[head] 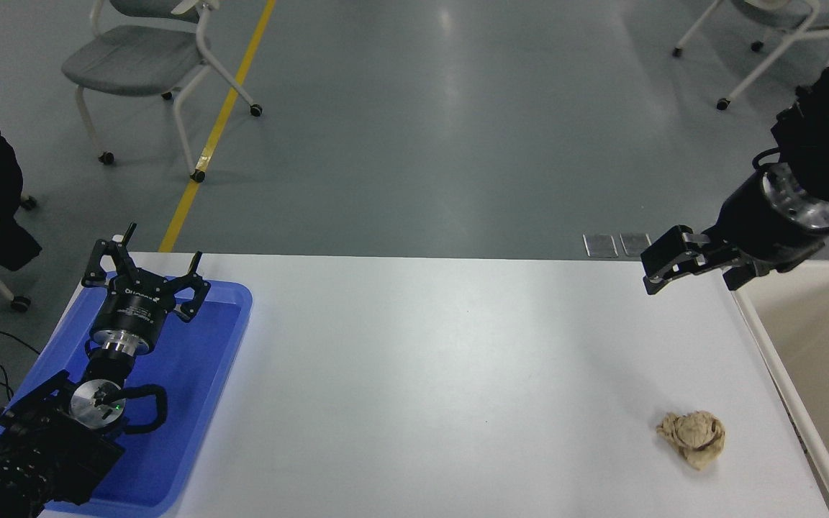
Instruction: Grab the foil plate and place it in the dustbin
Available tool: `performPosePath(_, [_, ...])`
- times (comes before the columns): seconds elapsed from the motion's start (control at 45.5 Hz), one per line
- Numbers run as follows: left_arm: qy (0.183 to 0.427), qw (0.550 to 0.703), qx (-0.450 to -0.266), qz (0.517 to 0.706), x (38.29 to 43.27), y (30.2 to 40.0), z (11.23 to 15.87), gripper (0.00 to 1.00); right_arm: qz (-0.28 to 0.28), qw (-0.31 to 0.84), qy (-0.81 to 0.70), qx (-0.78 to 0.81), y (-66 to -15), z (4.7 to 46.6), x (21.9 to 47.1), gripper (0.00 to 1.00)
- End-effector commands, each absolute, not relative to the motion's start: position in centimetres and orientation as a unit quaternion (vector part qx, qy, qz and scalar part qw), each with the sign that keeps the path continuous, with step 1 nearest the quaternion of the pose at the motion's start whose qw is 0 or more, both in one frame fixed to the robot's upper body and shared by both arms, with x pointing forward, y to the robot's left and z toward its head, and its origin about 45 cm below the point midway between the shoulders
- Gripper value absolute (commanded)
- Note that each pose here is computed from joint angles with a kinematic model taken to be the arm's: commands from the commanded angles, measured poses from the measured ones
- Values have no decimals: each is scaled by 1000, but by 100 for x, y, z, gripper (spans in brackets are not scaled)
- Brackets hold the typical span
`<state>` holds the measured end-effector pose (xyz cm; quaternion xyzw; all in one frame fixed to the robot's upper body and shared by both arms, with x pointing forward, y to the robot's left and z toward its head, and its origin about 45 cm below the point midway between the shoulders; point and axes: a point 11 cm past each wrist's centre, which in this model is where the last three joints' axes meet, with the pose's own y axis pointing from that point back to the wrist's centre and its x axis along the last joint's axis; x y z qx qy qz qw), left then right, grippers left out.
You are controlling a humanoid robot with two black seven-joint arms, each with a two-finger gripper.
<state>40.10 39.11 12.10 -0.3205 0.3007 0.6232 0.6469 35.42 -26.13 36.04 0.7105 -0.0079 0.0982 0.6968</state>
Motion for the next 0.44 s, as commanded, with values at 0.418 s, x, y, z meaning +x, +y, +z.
performPosePath(0.418, [301, 647, -320, 623, 4006, 3913, 1207, 100, 115, 705, 30, 699, -1966, 3689, 3475, 100])
